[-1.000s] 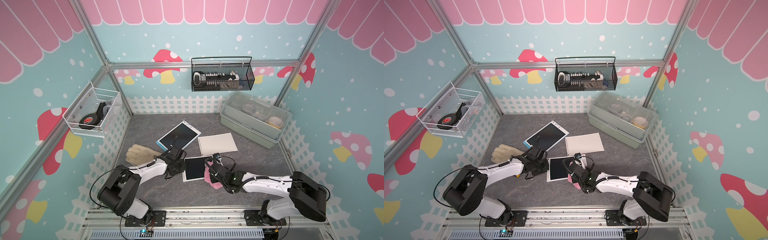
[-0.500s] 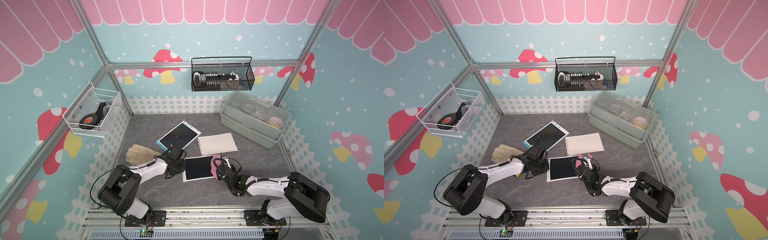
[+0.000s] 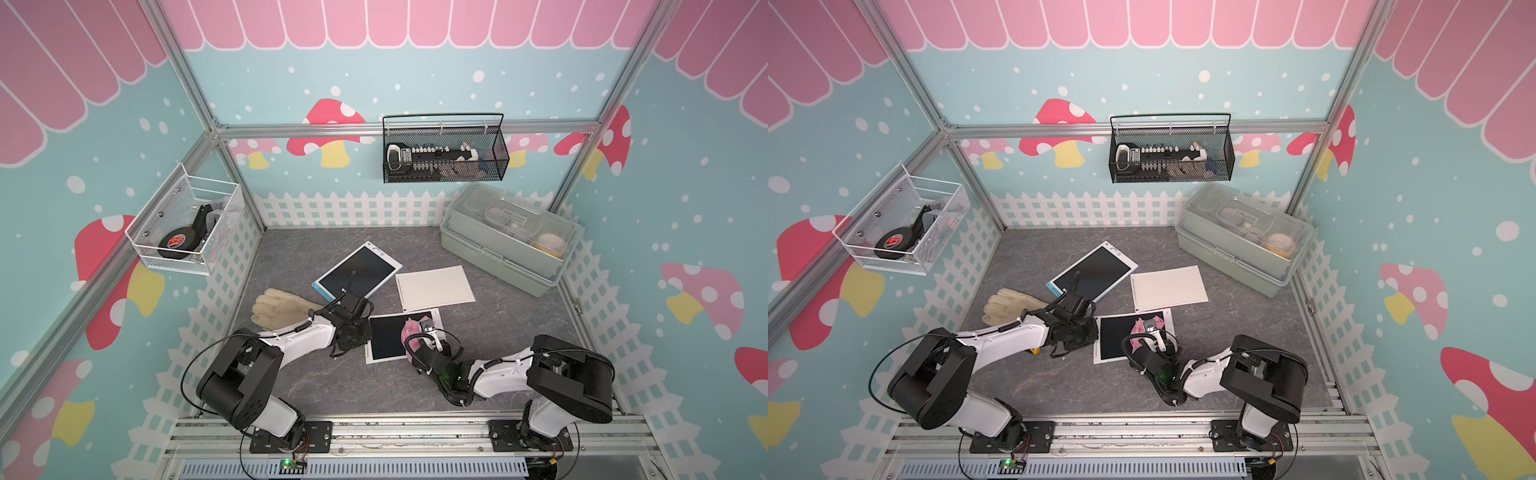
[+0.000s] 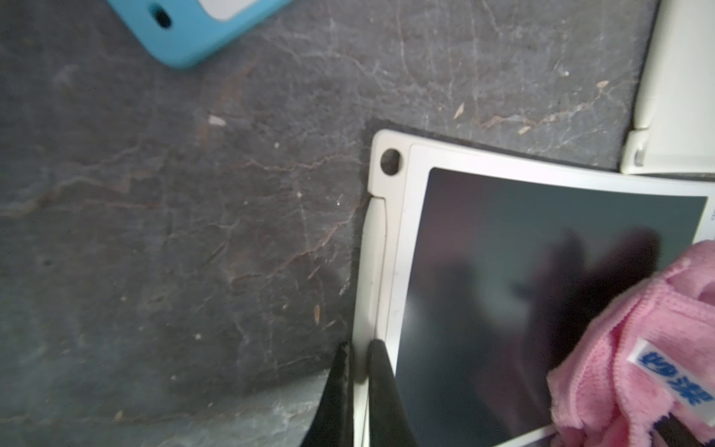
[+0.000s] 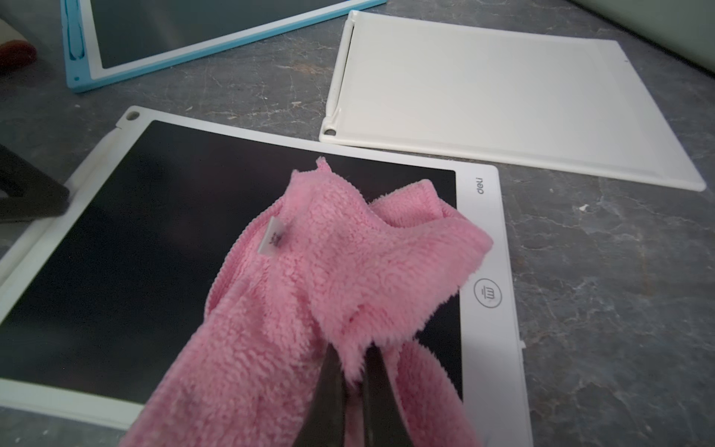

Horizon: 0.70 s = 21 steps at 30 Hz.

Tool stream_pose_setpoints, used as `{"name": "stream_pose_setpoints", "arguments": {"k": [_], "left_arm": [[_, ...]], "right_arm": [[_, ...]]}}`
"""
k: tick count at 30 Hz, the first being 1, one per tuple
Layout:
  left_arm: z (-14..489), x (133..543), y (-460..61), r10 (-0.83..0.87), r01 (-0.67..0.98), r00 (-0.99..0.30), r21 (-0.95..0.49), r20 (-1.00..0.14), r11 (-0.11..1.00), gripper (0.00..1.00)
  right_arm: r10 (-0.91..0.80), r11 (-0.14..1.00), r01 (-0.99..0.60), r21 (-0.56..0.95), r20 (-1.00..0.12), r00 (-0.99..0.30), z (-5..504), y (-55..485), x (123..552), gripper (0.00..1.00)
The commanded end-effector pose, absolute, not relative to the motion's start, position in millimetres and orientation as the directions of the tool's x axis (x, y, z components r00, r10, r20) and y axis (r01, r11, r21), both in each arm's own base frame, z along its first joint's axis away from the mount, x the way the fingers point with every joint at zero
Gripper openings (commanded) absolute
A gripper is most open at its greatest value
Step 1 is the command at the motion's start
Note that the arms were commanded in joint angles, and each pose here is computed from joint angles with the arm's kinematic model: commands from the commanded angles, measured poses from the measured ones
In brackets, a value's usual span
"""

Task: Wipe the drawing tablet
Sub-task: Wipe the dirt from the drawing tablet.

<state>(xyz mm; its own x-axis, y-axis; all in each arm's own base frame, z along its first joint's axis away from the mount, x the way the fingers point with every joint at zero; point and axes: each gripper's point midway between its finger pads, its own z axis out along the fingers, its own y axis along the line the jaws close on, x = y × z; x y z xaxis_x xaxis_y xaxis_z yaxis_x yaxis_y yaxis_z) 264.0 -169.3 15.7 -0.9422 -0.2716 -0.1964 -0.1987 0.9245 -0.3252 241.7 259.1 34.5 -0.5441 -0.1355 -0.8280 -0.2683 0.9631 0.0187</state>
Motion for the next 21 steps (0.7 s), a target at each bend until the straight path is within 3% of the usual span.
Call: {"name": "stream_pose_setpoints", "arguments": {"k": [1,4,6,12,15,21], "left_arm": [[-31.5,196.9,-137.5,-0.245,-0.247,-0.969,-0.128,0.034,0.961,0.06],[-31.7,196.8,-136.4,-0.245,-0.248,-0.969,-0.123,0.033,0.961,0.06],[-31.7,197.2,-136.5,-0.244,-0.246,-0.969,-0.124,0.032,0.961,0.06],[-31.9,196.6,-137.3,-0.242,-0.244,-0.97,-0.127,0.036,0.961,0.06],[-31.5,196.8,-138.1,-0.239,-0.242,-0.97,-0.13,0.037,0.961,0.06],[-29.9,199.2,-139.8,-0.241,-0.243,-0.97,-0.135,0.033,0.961,0.06]], "right_arm": [[-0.067,0.994,-0.111,0.012,-0.731,-0.679,3.9,202.7,227.3,0.0],[0.014,0.999,0.034,-0.013,-0.719,-0.695,6.2,152.4,220.2,0.0],[0.009,1.0,0.028,-0.015,-0.716,-0.698,7.8,148.2,217.5,0.0],[-0.136,0.972,-0.231,0.037,-0.717,-0.684,11.0,242.2,224.1,0.0],[-0.121,0.963,-0.257,0.083,-0.719,-0.685,13.4,266.2,228.4,0.0],[0.006,0.995,-0.063,0.075,-0.685,-0.729,1.8,194.4,231.9,0.0]]}}
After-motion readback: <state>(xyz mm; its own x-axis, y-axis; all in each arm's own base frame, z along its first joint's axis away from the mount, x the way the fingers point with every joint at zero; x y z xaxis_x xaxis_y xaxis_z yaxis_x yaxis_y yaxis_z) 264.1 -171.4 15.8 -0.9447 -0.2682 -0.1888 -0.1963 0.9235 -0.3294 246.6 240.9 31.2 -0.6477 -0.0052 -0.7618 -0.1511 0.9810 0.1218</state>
